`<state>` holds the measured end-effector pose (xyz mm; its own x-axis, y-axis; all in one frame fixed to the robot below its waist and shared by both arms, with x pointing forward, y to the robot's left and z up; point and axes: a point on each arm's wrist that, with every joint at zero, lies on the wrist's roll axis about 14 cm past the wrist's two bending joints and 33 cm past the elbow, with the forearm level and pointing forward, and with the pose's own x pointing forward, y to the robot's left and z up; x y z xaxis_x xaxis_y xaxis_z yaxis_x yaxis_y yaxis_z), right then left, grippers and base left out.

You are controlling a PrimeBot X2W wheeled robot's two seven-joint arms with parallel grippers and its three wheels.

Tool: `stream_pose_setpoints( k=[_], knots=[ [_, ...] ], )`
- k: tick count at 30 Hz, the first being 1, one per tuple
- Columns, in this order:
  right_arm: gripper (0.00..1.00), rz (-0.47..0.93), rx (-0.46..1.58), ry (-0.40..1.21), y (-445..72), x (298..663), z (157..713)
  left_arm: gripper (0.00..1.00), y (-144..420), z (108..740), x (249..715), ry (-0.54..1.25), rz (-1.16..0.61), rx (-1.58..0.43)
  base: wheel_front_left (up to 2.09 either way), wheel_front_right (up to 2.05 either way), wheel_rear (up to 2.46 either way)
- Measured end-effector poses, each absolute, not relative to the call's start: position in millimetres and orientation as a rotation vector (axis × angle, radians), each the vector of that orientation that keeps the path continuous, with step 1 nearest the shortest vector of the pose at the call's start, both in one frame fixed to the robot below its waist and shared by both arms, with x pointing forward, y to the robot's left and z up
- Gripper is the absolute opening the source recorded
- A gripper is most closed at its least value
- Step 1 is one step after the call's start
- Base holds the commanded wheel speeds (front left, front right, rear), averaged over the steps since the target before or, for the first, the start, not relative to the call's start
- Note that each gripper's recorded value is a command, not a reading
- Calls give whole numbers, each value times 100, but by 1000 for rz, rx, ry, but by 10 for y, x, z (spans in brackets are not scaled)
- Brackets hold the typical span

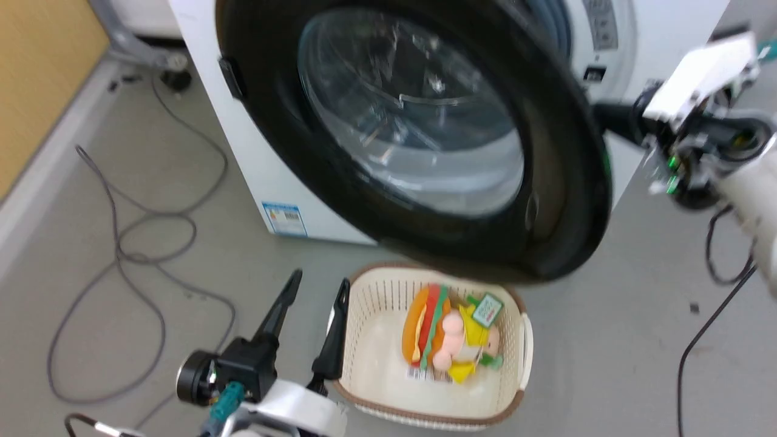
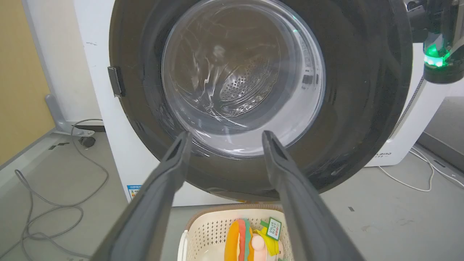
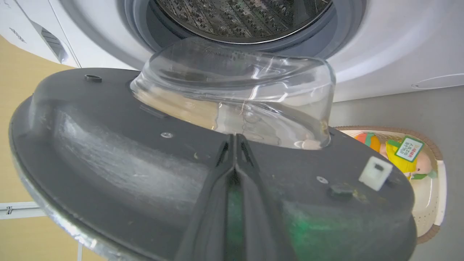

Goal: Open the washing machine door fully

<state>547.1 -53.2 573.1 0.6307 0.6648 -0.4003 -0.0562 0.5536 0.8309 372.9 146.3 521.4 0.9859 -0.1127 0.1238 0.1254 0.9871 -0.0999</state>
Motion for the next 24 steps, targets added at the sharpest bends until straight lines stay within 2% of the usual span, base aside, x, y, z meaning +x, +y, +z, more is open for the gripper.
stream_pose_setpoints(
  k=[9,24],
  knots=[
    [0,578,908,820,-283,4957,5762,100,1514,5201,3409,-119,-103,-101,0,0,0],
    [0,781,936,875,171,4432,5717,100,1755,5098,3354,-90,-35,-69,0,0,0]
  ],
)
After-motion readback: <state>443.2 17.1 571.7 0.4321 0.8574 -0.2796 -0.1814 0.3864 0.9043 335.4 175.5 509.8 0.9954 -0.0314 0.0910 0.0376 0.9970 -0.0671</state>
